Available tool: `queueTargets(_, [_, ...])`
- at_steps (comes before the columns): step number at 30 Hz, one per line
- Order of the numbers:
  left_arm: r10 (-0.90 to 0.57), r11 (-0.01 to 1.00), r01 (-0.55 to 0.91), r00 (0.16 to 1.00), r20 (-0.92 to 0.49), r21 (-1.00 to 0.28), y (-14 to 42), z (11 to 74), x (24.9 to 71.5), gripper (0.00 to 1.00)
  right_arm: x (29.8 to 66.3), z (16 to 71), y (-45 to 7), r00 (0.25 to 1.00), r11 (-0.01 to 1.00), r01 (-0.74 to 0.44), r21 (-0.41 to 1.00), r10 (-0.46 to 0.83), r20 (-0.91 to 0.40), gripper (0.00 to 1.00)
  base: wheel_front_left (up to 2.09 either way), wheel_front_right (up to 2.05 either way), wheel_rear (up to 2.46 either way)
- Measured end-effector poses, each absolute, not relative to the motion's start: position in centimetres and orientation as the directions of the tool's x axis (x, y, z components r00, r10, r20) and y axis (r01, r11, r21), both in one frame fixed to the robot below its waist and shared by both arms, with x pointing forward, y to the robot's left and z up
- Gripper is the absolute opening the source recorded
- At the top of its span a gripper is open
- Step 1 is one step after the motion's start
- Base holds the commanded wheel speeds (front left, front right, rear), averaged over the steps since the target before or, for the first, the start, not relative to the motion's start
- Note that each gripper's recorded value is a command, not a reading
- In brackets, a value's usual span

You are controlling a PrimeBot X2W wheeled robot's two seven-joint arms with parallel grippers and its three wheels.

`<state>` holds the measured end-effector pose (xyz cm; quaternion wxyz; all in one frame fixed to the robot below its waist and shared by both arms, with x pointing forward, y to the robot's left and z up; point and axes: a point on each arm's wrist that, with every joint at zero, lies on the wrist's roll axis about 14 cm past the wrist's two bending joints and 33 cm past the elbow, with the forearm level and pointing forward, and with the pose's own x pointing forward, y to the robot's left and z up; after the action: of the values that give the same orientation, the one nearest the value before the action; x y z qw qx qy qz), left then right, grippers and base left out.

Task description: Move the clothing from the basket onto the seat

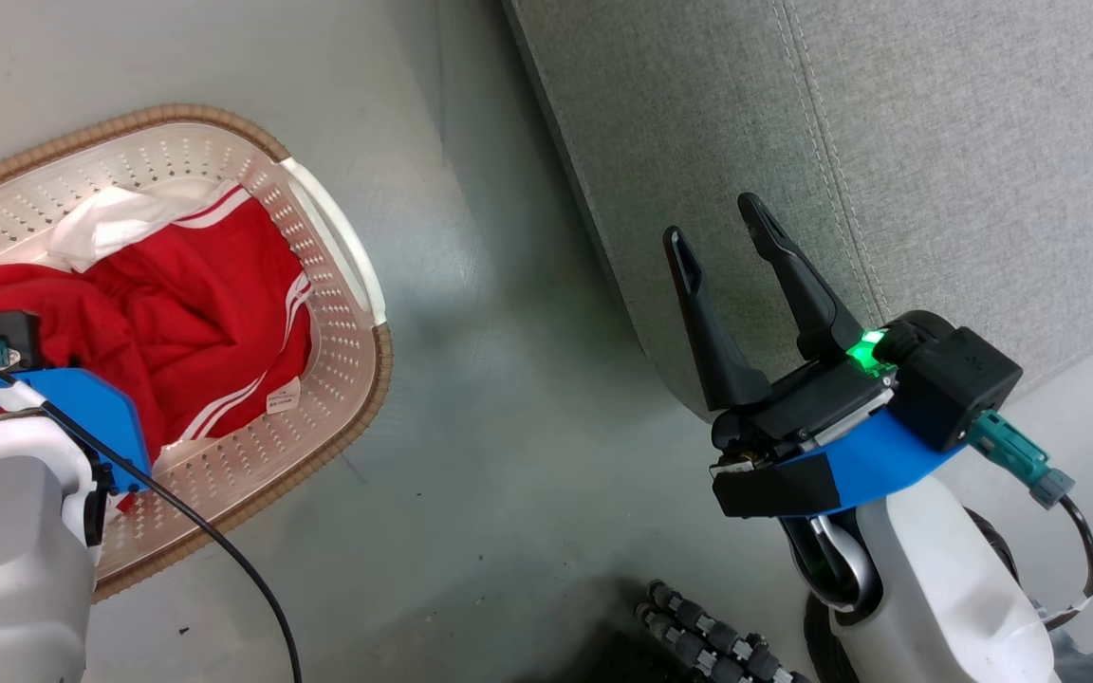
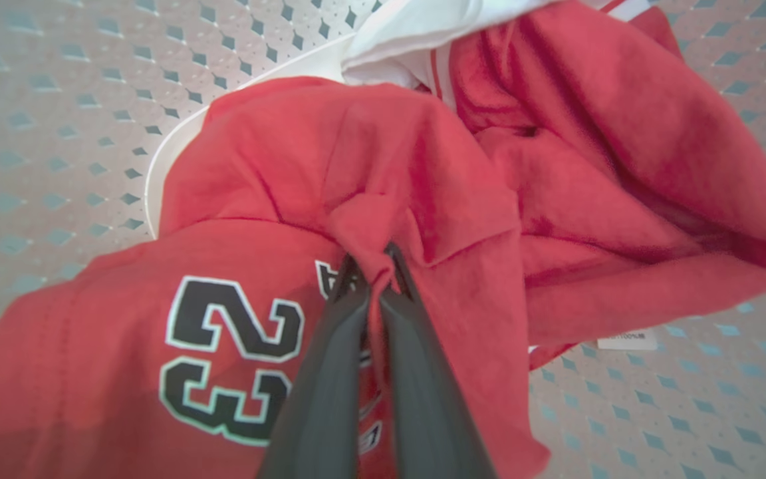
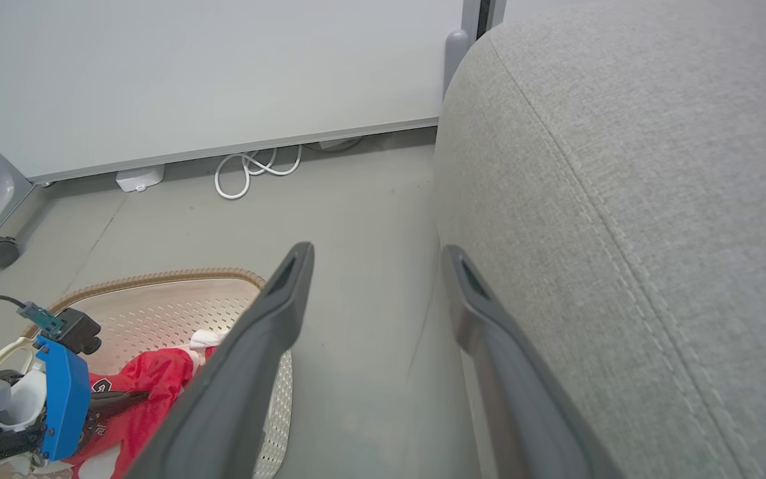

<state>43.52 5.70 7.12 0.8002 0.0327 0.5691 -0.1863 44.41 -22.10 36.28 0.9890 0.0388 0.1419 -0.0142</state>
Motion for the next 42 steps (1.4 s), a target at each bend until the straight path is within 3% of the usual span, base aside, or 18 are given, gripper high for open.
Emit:
queueTargets(15, [-0.318,0.927,0.31,0.355,-0.879,-0.21,4.3,10.6,44.7,0.0,45.2,38.2,-21.7,0.974,0.998,0.014,0.061,0.0,-0.226,1.0,0.0,0.0,0.0])
queueTargets(34, [-0.415,0.909,0.302,0.612,-0.674,-0.285,2.1,24.8,45.4,0.0,43.4,44.8,-19.6,0.996,0.999,-0.047,0.024,0.049,-0.079,1.0,0.0,0.0,0.0])
queueTargets(42, [-0.466,0.884,0.36,0.731,-0.499,-0.298,0.9,32.9,45.5,0.0,41.2,47.5,-18.3,0.997,0.997,-0.076,0.021,0.076,-0.02,1.0,0.0,0.0,0.0])
